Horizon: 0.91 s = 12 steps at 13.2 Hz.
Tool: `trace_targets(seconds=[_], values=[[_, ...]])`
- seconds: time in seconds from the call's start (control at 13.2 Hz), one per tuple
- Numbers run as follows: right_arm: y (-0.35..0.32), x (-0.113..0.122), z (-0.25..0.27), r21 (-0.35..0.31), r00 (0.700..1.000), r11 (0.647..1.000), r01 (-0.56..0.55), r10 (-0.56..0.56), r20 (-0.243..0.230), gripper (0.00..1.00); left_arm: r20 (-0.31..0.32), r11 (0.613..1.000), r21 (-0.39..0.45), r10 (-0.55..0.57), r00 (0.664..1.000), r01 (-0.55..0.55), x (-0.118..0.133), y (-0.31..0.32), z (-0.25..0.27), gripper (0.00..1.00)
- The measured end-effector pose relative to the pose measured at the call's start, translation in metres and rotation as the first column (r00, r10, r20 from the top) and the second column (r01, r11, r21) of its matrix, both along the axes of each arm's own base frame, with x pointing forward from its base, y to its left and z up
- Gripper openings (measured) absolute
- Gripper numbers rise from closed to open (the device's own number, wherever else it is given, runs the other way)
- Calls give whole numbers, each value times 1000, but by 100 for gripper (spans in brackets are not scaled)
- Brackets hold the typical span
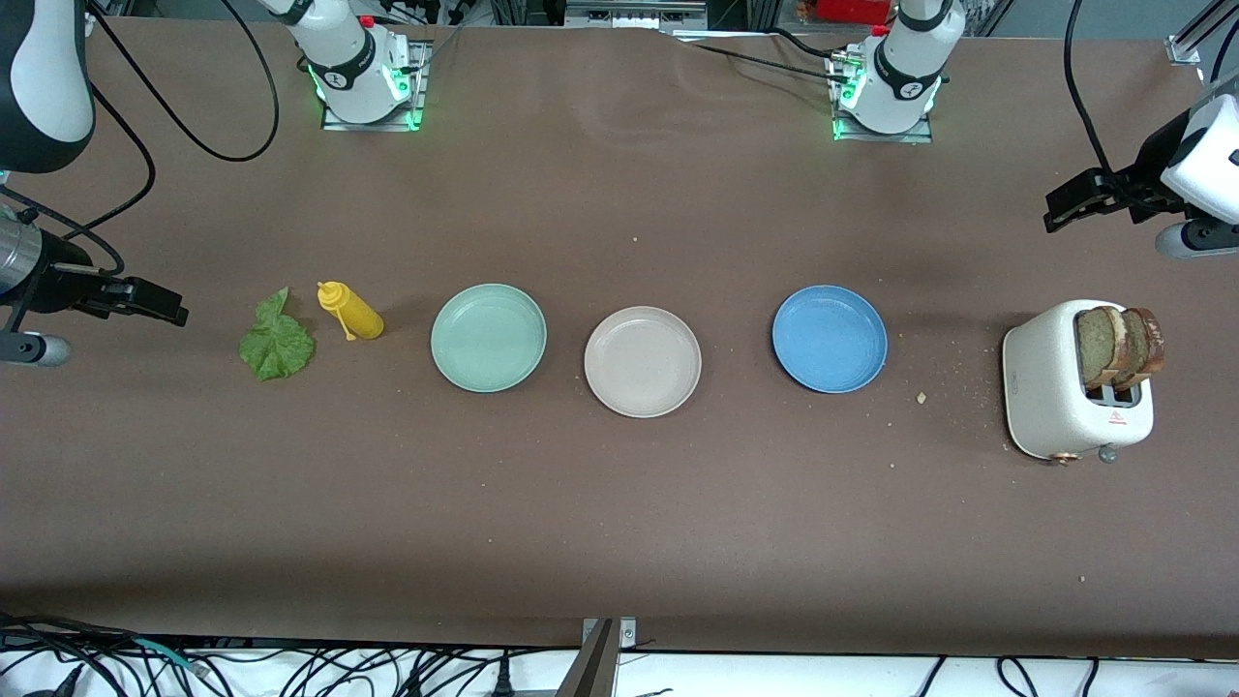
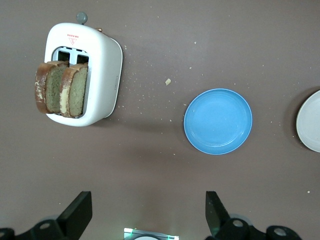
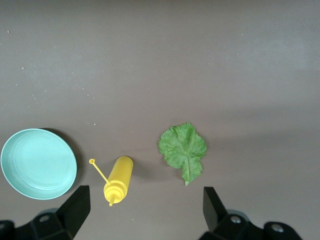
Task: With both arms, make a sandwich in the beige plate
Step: 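Move the left gripper down over the toast in the toaster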
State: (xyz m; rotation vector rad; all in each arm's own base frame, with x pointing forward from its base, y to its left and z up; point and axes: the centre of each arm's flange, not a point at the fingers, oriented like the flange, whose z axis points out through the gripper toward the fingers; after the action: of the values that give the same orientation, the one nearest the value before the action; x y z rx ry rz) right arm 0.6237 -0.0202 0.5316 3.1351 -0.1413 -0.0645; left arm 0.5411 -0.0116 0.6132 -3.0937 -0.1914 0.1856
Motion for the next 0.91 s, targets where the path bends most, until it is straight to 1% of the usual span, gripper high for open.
trace_targets(seconds=[0.61, 0.68, 0.91], values=[[2, 1, -2, -1, 1000, 1000, -4, 4, 2, 100, -20, 1000, 4, 2, 1000, -2, 6, 0, -12, 100], [2, 2, -3, -1, 1000, 1000, -4, 4, 1, 100, -28, 1000, 6, 5, 1000, -4, 12, 4, -22, 100], [2, 3, -5, -1, 1000, 1000, -4, 4, 2, 100, -22, 1000, 13, 6, 1000, -6, 45, 24, -67, 100]])
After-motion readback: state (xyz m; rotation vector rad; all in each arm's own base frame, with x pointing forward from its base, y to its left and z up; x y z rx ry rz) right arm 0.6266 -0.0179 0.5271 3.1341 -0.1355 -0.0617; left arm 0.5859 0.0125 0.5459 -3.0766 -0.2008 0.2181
